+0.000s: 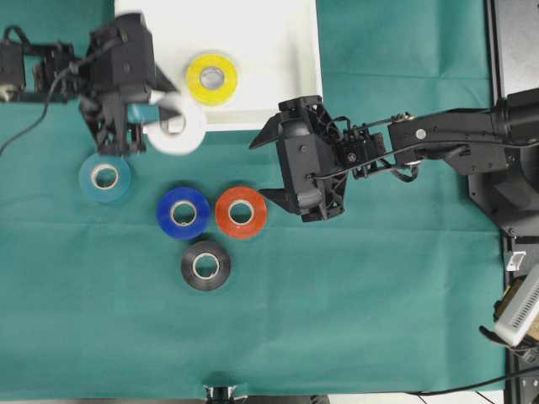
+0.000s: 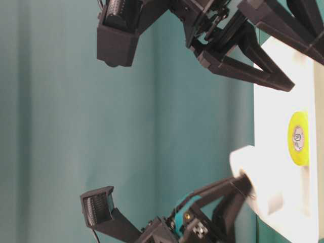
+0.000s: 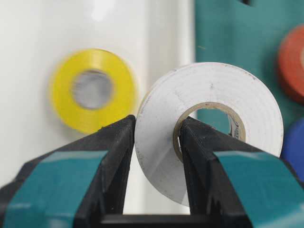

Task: Put the tape alternately from left to right into the white case.
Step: 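Carry the white roll with the left gripper into the white tray, then release the white roll and move the left gripper back over the teal roll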

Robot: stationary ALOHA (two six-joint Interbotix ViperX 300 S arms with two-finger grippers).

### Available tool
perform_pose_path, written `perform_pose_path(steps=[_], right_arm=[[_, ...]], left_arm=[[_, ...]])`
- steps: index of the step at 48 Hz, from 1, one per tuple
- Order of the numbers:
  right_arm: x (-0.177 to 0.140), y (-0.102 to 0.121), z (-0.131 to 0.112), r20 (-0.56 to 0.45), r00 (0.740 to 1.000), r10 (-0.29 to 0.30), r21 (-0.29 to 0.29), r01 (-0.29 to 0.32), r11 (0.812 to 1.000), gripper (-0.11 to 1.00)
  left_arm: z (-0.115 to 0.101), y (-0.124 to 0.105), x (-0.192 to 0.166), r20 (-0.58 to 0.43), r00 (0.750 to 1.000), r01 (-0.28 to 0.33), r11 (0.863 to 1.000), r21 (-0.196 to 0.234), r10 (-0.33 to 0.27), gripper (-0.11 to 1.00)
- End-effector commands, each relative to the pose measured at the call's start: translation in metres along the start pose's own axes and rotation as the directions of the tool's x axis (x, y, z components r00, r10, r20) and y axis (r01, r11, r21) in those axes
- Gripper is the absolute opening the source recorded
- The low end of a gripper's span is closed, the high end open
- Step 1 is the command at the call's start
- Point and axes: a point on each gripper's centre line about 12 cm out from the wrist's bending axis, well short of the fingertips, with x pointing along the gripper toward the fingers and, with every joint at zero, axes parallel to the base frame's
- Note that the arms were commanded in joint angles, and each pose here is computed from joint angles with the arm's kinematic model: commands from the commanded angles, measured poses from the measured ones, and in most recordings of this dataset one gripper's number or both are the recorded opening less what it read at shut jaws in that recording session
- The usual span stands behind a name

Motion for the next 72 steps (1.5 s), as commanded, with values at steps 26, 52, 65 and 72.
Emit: perform_pose_path(steps=[26, 52, 65, 72], right_arm=[[-0.006, 0.0, 0.008, 0.038, 0.999, 0.002, 0.0, -0.002, 1.0, 0.82], [-0.006, 0.0, 0.008, 0.036, 0.999, 0.002, 0.0, -0.002, 1.0, 0.82], [-0.006, 0.001, 0.004, 0.035, 0.999, 0.005, 0.0, -0.005, 1.0, 0.82], [-0.006, 0.002, 0.005, 0.05, 0.999, 0.01, 0.0, -0.01, 1.0, 0.82]], left_arm=[[0.019, 0.085, 0.028, 0.098, 0.977, -0.185, 0.981, -0.062, 0.19, 0.28], [0.004, 0.123, 0.054, 0.038, 0.968, -0.241, 0.964, -0.11, 0.247, 0.28], [0.002, 0.123, 0.058, 0.029, 0.969, -0.24, 0.965, -0.11, 0.244, 0.28], [0.002, 0.123, 0.058, 0.024, 0.97, -0.239, 0.965, -0.11, 0.243, 0.28]])
